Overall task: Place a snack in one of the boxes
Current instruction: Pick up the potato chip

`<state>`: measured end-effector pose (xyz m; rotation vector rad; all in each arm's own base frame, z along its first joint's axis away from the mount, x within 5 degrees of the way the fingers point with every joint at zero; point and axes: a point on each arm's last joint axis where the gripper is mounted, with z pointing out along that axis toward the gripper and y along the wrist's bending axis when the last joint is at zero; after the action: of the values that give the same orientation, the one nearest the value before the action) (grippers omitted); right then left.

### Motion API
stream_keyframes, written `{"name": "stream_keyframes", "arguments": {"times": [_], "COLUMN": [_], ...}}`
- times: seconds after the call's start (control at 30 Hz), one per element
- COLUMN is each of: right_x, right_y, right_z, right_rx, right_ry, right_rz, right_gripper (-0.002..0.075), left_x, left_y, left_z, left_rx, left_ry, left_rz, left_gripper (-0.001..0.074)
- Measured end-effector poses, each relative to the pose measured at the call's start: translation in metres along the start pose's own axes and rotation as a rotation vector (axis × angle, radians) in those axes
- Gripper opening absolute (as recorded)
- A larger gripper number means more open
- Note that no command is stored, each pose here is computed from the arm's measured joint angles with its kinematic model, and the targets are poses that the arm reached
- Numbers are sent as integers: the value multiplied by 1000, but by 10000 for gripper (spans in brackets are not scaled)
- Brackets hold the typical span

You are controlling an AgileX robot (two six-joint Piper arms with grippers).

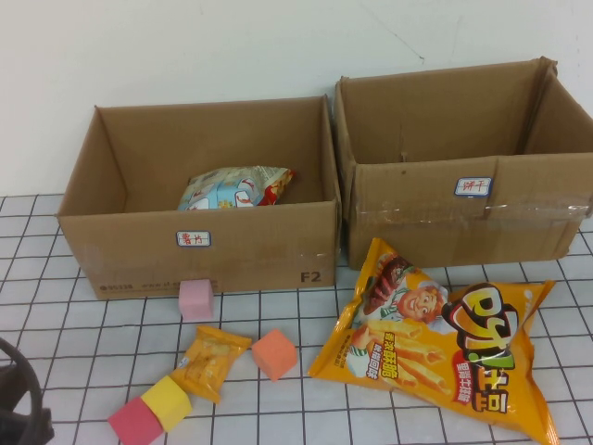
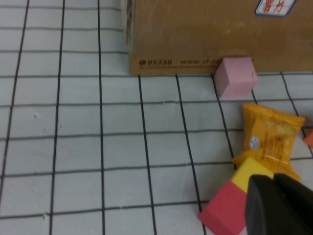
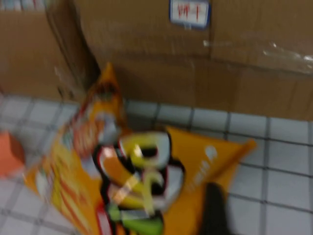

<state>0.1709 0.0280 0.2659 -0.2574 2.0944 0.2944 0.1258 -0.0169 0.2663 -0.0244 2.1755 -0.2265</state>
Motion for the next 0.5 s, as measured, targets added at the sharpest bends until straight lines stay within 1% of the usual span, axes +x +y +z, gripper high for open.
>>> {"name": "stream_keyframes", "arguments": {"times": [0.03, 0.07, 0.1, 0.13, 0.2, 0.27, 0.4, 0.5], "right_x": [-2, -4, -5, -6, -7, -5, 4, 7], "right_y": [-2, -3, -5, -6, -9, -13, -22, -22], "right_z": [9, 18, 27, 36, 52, 68, 96, 112], "right_rx": [-15, -31, -48, -67, -97, -105, -104, -162], "right_ry": [-7, -7, -4, -1, 3, 14, 81, 115], "right_rz": [43, 78, 99, 115, 155, 178, 202, 231], "right_gripper": [480, 542, 595, 629, 663, 679, 689, 691], "left_x": [-1, -1, -2, -2, -2, -1, 1, 1], "left_y": [0, 0, 0, 0, 0, 0, 1, 1], "left_z": [0, 0, 0, 0, 0, 1, 2, 2], "left_rx": [0, 0, -1, -1, -1, -2, -3, -3], "left_ry": [-5, -14, -19, -21, -23, -23, -17, -17], "left_rz": [8, 13, 19, 22, 33, 37, 38, 38], "left_gripper": [-1, -1, -1, -1, -1, -1, -1, -1]}}
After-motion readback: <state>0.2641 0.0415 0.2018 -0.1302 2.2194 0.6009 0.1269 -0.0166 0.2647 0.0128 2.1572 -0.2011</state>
